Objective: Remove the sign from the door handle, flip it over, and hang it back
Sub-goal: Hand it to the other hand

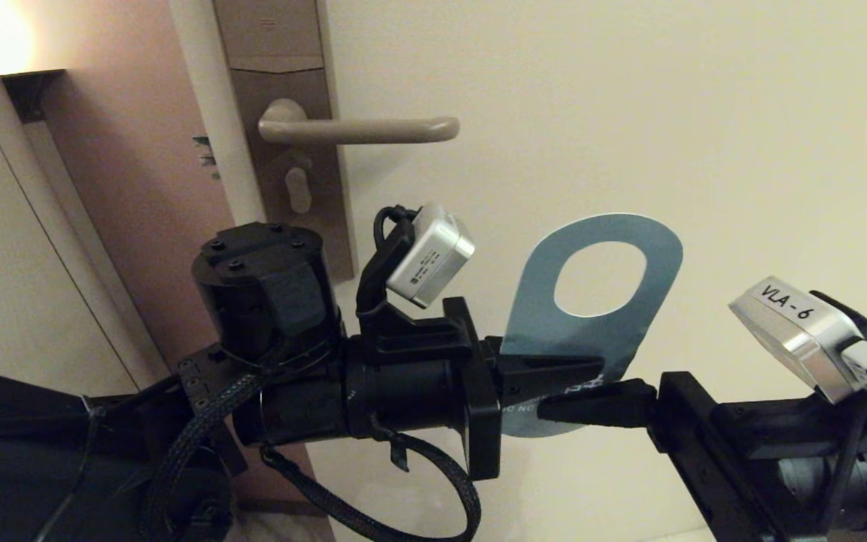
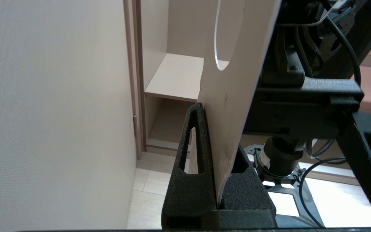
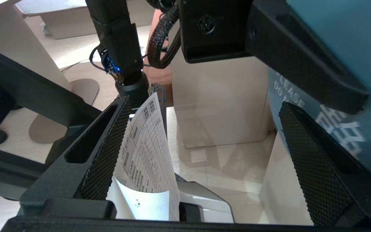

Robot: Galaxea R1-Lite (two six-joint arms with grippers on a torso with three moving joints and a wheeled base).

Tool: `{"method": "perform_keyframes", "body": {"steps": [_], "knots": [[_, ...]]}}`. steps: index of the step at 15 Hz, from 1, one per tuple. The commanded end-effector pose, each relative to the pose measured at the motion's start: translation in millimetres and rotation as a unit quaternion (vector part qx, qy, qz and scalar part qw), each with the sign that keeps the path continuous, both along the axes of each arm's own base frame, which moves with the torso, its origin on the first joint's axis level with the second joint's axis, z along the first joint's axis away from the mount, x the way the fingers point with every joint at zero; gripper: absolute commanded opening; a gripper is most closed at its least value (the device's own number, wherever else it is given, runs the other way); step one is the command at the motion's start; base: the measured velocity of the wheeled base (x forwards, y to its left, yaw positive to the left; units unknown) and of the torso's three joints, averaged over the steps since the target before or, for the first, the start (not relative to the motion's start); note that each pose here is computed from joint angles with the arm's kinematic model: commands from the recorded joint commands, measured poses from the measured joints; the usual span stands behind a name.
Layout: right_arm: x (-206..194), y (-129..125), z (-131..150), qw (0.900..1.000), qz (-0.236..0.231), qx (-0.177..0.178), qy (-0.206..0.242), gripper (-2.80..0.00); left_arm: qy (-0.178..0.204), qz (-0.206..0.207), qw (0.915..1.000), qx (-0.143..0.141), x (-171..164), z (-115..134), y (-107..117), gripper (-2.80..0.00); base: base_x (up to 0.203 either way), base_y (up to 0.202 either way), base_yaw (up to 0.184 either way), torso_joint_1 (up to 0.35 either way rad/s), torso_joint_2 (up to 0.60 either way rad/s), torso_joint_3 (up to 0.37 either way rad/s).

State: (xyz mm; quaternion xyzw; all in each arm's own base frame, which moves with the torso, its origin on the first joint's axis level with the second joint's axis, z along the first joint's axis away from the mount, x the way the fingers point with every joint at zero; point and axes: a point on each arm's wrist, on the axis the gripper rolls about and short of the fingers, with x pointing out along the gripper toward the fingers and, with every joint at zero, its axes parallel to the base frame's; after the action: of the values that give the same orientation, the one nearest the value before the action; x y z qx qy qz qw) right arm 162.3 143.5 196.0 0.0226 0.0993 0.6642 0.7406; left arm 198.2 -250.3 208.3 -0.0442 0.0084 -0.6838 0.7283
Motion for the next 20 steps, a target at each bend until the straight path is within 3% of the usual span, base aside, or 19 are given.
{"method": "perform_keyframes", "body": {"steps": [1, 13, 17, 20], "knots": [[3.6, 3.8, -5.3, 1.000, 0.004, -0.006, 0.009, 0.00, 0.000, -0.002, 1.0000, -0.001, -0.4, -0.3, 0.2, -2.80, 0.000, 0.000, 0.000, 0.000, 0.00, 0.000], [-13.8, -10.2, -45.1, 0.997, 0.002, -0.045, 0.058, 0.00, -0.004, 0.004, 1.0000, -0.006, 0.4, 3.9, 3.2, -2.80, 0.000, 0.000, 0.000, 0.000, 0.00, 0.000], [-1.5, -5.1, -49.8, 0.997, -0.007, -0.043, 0.057, 0.00, 0.000, 0.003, 0.9999, -0.013, 0.2, 5.4, 2.6, -2.80, 0.000, 0.000, 0.000, 0.000, 0.00, 0.000], [16.8, -2.1, -46.4, 0.999, -0.028, -0.025, 0.033, 0.00, -0.003, 0.002, 0.9998, -0.018, 0.1, 5.7, 2.7, -2.80, 0.000, 0.000, 0.000, 0.000, 0.00, 0.000]]}}
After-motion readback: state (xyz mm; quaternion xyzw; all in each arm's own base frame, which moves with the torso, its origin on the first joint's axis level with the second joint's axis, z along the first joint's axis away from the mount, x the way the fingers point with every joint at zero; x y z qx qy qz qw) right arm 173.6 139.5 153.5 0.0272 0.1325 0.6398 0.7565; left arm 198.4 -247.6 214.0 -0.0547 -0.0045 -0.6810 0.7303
